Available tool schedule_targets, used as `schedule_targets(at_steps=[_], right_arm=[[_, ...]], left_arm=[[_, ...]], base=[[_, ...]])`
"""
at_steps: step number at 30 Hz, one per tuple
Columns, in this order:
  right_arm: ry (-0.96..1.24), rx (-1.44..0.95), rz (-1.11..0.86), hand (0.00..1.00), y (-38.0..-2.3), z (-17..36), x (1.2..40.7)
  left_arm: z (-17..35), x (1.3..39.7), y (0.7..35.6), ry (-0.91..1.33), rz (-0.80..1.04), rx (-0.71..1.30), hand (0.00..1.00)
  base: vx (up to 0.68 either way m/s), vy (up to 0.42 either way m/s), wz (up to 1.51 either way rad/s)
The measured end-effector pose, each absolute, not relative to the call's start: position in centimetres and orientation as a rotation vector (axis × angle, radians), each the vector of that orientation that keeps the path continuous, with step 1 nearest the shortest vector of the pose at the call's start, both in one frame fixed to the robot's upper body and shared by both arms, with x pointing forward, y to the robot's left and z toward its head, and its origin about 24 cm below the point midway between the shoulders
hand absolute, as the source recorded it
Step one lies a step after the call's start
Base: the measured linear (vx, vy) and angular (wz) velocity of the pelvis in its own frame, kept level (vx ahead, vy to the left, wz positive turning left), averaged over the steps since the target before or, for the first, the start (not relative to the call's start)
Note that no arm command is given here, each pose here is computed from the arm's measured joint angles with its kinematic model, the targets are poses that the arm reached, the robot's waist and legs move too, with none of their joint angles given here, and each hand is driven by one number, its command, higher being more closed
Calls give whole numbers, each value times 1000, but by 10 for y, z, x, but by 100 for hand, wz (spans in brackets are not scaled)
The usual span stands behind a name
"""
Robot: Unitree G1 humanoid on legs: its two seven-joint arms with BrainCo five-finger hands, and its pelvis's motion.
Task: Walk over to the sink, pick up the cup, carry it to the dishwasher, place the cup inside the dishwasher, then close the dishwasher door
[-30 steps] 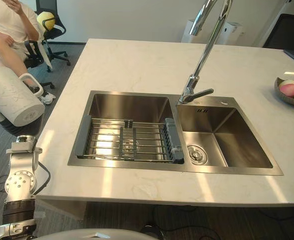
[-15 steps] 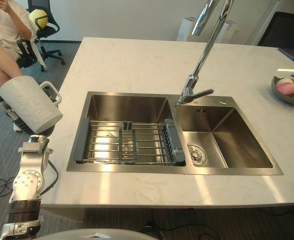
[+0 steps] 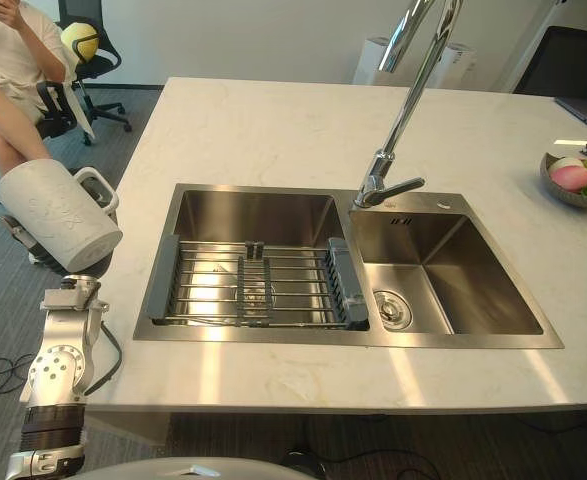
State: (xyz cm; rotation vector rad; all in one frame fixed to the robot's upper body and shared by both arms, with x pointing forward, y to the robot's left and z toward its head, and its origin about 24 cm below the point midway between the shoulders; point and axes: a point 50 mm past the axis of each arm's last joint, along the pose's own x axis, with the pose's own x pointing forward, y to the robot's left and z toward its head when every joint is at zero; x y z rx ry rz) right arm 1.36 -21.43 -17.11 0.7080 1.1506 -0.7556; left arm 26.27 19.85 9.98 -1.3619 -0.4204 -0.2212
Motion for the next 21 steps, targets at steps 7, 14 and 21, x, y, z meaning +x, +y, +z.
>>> schedule_targets(at_steps=[7, 14, 21], right_arm=[[1151, 676, -734, 0, -216, -171, 15], [1153, 652, -706, 0, -216, -170, 16], [1129, 558, -546, 0, -226, -165, 55]], left_arm=[[102, 253, 218, -520, -141, -1365, 100], [103, 243, 243, -565, -75, -1297, 100], [126, 251, 261, -642, -20, -1196, 100]], base=[[-1, 8, 15], [94, -102, 79], [-62, -186, 58]])
